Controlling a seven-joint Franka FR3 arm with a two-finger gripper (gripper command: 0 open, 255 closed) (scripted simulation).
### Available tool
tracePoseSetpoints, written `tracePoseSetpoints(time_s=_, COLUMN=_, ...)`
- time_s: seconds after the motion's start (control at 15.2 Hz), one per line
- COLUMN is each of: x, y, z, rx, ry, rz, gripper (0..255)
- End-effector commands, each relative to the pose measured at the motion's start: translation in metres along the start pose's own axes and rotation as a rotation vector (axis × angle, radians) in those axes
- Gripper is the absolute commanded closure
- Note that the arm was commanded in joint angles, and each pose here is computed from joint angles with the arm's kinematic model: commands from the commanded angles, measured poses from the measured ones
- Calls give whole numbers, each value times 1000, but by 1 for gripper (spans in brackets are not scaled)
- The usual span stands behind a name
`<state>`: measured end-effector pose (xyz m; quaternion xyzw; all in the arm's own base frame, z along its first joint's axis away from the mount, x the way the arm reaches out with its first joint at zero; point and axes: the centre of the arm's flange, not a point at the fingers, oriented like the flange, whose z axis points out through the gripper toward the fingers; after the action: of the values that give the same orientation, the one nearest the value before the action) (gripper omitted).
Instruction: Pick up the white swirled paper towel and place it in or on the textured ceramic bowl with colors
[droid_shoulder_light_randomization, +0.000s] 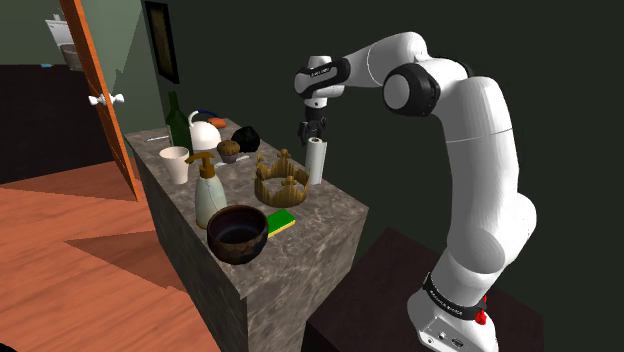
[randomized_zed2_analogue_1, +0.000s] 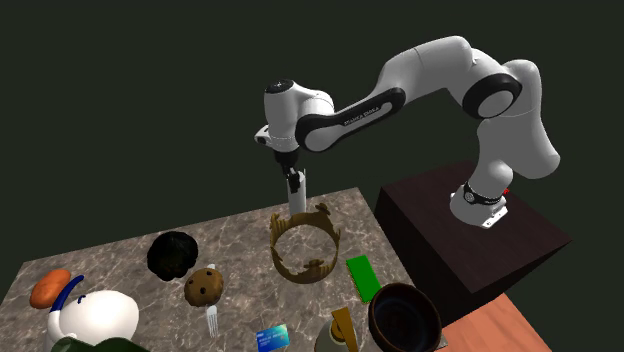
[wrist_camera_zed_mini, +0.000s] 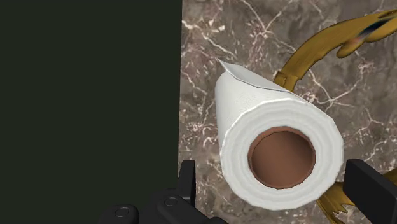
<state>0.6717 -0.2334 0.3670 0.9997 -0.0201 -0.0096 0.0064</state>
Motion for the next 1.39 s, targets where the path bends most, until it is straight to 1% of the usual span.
tracePoseSetpoints(time_s=0.0, x=-1, y=0, z=8, rx=0, ry=0, rz=0, gripper=0)
tracePoseSetpoints(time_s=0.53, x=0, y=0, z=8, rx=0, ry=0, rz=0, gripper=0)
tracePoseSetpoints(time_s=0.59, x=0, y=0, z=8, rx=0, ry=0, rz=0, gripper=255)
tracePoseSetpoints(time_s=1.19, x=0, y=0, z=8, rx=0, ry=0, rz=0, gripper=255)
tracePoseSetpoints(time_s=1.32, x=-1, y=0, z=-2, rx=0, ry=0, rz=0, gripper=255)
